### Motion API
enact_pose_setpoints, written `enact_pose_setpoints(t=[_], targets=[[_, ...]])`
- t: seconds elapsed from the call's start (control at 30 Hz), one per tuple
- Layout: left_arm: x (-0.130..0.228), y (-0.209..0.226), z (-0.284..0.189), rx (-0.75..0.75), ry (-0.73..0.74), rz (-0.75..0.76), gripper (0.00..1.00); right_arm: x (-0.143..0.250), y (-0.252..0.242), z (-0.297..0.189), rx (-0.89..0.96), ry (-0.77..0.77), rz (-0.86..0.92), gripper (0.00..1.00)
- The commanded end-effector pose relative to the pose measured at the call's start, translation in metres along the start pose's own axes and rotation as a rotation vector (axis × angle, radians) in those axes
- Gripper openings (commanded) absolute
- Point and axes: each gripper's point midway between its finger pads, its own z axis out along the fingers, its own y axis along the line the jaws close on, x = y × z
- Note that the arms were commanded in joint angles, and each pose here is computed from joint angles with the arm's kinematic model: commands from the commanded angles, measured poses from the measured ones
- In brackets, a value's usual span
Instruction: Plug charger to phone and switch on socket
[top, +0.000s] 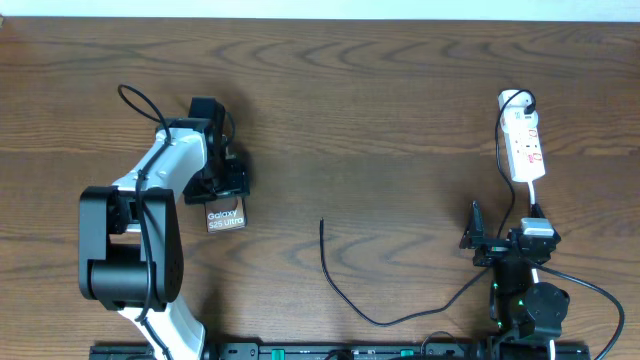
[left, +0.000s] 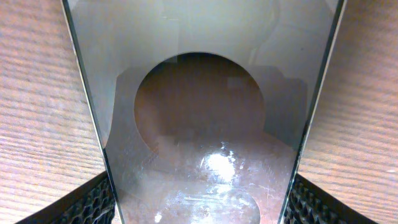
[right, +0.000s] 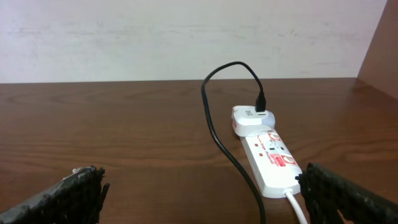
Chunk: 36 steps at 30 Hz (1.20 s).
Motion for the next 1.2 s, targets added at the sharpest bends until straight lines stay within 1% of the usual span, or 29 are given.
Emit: enact_pose_setpoints(t=[0.0,0.13,0.33,0.53,0.63,0.77,0.83,0.97,1.1,1.17], targets=[[-0.014,-0.002,-0.014,0.003,-0.048,0.007,0.07,0.0,-0.002,0.0,0.012,-0.001,0.011,0.99],[-0.015,-0.005,-0.016,0.019,-0.05,0.007,0.08,0.0,-0.002,0.0,0.012,-0.001,0.011,0.99],[-0.018,-0.021,-0.021,0.107,-0.05,0.011,0.07,0.0,-0.002,0.0,0.012,-0.001,0.011,0.99],[-0.022,-0.031,-0.028,0.163,-0.057,0.015,0.07,0.0,-0.002,0.0,0.012,-0.001,0.011,0.99],[-0.022,-0.045,-0.032,0.245,-0.049,0.019,0.07,0.0,-0.002,0.0,0.012,-0.001,0.011,0.99],[-0.022,-0.068,-0.044,0.379,-0.039,0.03,0.07,0.0,-0.002,0.0,0.012,-0.001,0.011,0.99],[-0.023,-0.082,-0.054,0.47,-0.035,0.04,0.08,0.0,-0.002,0.0,0.012,-0.001,0.011,0.99],[-0.026,-0.112,-0.079,0.669,-0.035,0.07,0.07,0.0,-0.002,0.0,0.012,-0.001,0.011,0.99],[-0.027,-0.143,-0.113,0.912,-0.039,0.118,0.07,0.0,-0.002,0.0,0.012,-0.001,0.011,0.99],[-0.028,-0.154,-0.129,1.016,-0.025,0.112,0.07,0.0,-0.002,0.0,0.012,-0.001,0.011,0.99]])
